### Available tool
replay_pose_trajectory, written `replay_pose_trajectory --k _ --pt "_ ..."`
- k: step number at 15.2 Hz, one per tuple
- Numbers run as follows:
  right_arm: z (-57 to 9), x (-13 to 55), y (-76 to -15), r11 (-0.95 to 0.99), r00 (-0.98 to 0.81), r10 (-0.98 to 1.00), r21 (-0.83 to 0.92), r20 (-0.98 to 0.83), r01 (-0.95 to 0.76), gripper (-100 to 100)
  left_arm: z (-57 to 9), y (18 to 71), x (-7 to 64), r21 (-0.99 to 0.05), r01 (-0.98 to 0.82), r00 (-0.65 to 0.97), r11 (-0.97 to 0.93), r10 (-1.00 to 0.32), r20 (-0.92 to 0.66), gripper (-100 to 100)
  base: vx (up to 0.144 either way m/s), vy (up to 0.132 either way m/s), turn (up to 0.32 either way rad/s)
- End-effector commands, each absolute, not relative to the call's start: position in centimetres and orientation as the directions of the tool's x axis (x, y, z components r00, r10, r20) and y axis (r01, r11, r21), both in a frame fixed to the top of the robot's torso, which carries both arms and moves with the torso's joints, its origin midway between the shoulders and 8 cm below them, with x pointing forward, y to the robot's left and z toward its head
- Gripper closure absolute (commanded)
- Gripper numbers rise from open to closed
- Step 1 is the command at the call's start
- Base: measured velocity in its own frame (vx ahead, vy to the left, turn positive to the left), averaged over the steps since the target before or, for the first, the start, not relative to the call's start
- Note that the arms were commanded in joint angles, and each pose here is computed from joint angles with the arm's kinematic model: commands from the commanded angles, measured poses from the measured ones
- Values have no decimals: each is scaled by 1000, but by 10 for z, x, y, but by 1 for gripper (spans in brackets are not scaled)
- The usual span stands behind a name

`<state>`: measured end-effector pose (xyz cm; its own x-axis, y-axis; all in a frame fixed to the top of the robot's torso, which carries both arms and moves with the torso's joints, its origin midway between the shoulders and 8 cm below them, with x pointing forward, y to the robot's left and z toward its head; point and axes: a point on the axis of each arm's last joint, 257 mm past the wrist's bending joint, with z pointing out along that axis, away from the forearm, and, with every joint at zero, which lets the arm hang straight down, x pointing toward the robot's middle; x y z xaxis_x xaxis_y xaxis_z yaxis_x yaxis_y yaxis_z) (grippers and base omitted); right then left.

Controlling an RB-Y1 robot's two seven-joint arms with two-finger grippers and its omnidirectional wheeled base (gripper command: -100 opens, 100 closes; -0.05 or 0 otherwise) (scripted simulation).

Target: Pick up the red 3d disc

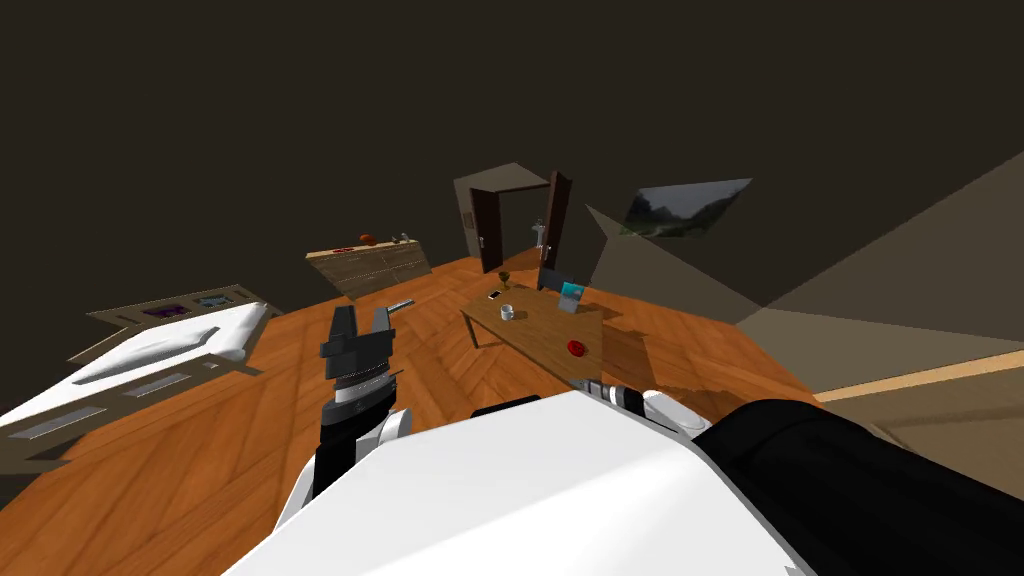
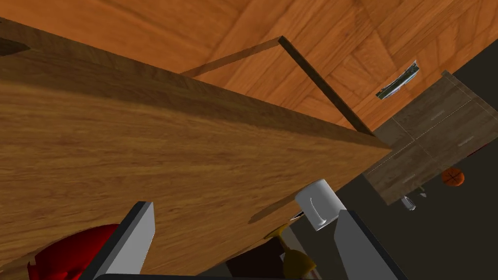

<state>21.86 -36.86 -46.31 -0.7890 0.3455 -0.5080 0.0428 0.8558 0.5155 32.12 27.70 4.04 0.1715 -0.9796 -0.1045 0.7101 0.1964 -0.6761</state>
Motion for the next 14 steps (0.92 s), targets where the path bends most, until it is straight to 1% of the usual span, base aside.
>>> replay_pose_trajectory --k 1,2,7,8,9,12,13,14 --pt "-472 211 -377 864 -800 338 501 -496 54 -100 40 277 321 -676 710 172 196 -980 -104 0 4 -12 -11" --pt "-483 195 -392 884 -828 307 463 -469 66 -100 40 277 321 -676 710 172 197 -980 -105 0 5 0 281" --pt "-508 150 -439 927 -885 258 357 -387 115 -100 40 277 321 -676 710 171 196 -980 -104 0 14 -15 419" --pt "-508 150 -439 927 -885 258 357 -387 115 -100 40 277 321 -676 710 171 196 -980 -104 0 13 -27 178" --pt "-513 135 -456 941 -905 233 316 -357 118 -100 40 277 321 -676 710 172 197 -980 -105 0 17 -16 333" --pt "-521 109 -482 956 -926 218 258 -307 139 -100 40 277 321 -676 710 171 196 -980 -104 0 22 -24 384" --pt "-525 89 -501 965 -941 207 215 -267 152 -100 40 277 321 -676 710 172 196 -980 -105 0 33 -28 432" --pt "-525 89 -501 966 -943 202 212 -266 148 -100 40 277 321 -676 710 171 196 -980 -105 0 34 -37 334"
